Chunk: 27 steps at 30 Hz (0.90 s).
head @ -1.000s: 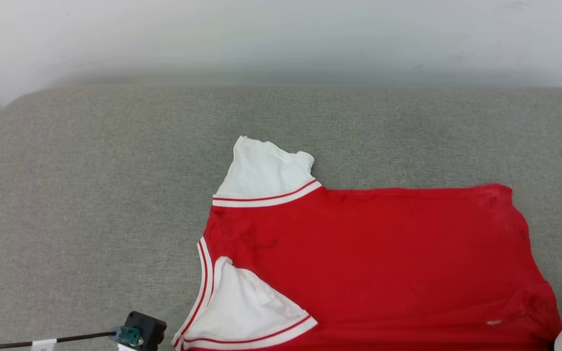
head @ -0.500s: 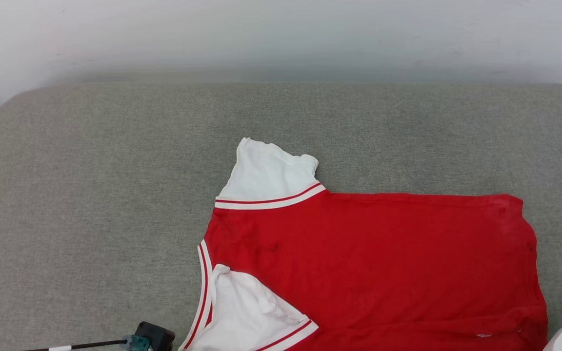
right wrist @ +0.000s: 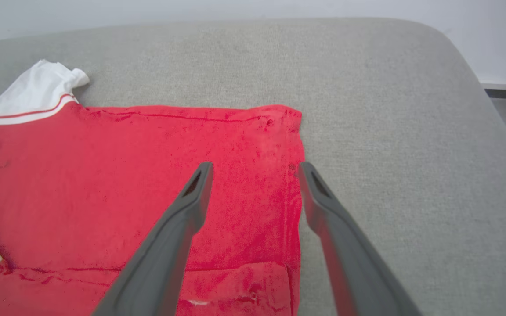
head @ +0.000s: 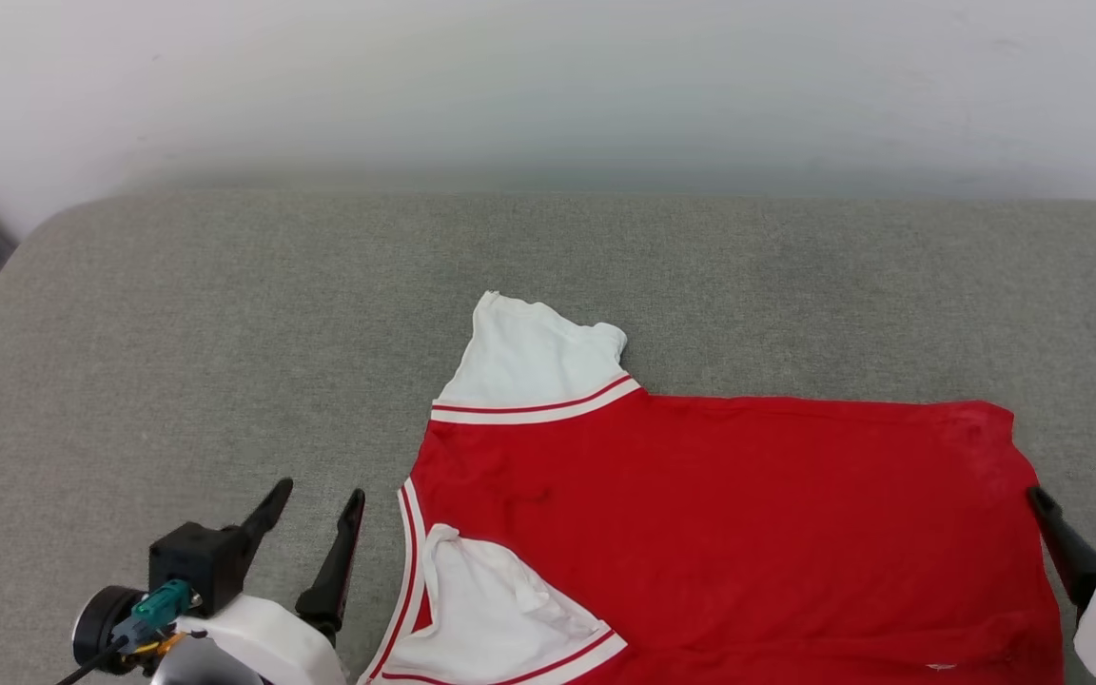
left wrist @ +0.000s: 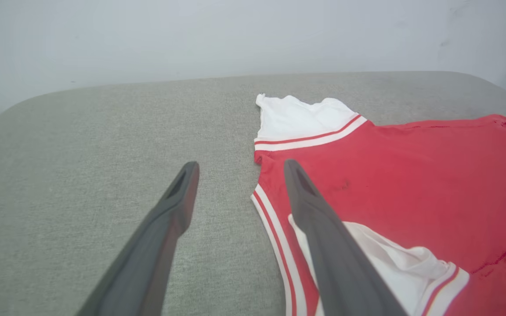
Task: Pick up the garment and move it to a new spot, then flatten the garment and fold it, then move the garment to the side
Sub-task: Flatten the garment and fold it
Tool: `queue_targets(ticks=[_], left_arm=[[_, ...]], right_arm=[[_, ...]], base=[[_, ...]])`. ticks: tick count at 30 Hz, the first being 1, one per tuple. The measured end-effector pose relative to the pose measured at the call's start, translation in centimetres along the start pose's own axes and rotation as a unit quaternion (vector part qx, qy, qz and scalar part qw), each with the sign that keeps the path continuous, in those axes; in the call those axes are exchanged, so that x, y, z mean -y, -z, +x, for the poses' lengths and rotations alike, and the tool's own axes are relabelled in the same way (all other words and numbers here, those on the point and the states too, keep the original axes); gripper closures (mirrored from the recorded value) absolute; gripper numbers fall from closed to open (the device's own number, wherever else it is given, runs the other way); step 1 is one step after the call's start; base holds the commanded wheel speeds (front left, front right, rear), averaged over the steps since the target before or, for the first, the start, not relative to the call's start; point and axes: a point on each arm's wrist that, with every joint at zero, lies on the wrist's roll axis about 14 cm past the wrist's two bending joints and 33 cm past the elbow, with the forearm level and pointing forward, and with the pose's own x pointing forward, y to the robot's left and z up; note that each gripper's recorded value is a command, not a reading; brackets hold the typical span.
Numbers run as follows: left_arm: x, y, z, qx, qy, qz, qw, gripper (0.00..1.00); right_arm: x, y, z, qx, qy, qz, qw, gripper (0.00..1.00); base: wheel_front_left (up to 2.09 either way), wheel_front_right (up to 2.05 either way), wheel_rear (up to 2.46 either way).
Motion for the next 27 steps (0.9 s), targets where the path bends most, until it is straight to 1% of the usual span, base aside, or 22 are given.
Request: queue_targets(ticks=[3, 6, 8, 11, 13, 14, 17, 21, 27], left_arm=[[0.1, -3.1, 0.2, 0.074, 0.0, 0.005, 0.997, 0.0], [0.6, -5.6, 0.2, 0.127, 0.0, 0.005, 0.992, 0.0], [0.3, -6.9, 0.2, 0.153, -0.009, 0.011, 0.988, 0.0], [0.7, -9.7, 0.0, 0.205, -0.012, 0.018, 0.978, 0.0], [1.1, -10.2, -0.3, 0.222, -0.01, 0.016, 0.975, 0.0], [1.3, -10.6, -0.5, 0.235, -0.008, 0.013, 0.972, 0.0], [1.5, -10.6, -0.5, 0.241, -0.004, 0.008, 0.971, 0.0], [1.5, -10.4, -0.4, 0.246, -0.002, -0.003, 0.969, 0.0], [1.8, -9.7, 0.1, 0.24, 0.009, -0.001, 0.971, 0.0]], right_arm=[[-0.5, -2.9, -0.4, 0.079, -0.008, 0.006, 0.997, 0.0], [-0.9, -5.2, -1.1, 0.151, -0.011, 0.019, 0.988, 0.0], [-1.0, -6.4, -1.7, 0.192, -0.011, 0.026, 0.981, 0.0], [-1.4, -8.0, -2.6, 0.247, -0.013, 0.037, 0.968, 0.0], [-1.8, -8.4, -3.1, 0.271, -0.016, 0.038, 0.962, 0.0], [-2.0, -8.9, -3.6, 0.295, -0.019, 0.04, 0.954, 0.0], [-2.3, -9.1, -4.1, 0.321, -0.018, 0.046, 0.946, 0.0], [-2.8, -9.0, -4.4, 0.338, -0.02, 0.054, 0.939, 0.0], [-2.7, -8.8, -4.6, 0.345, -0.017, 0.062, 0.936, 0.0]], base=[[0.0, 0.0, 0.0], [0.0, 0.0, 0.0], [0.0, 0.0, 0.0], [0.0, 0.0, 0.0], [0.0, 0.0, 0.0], [0.0, 0.0, 0.0], [0.0, 0.0, 0.0], [0.0, 0.0, 0.0], [0.0, 0.0, 0.0]])
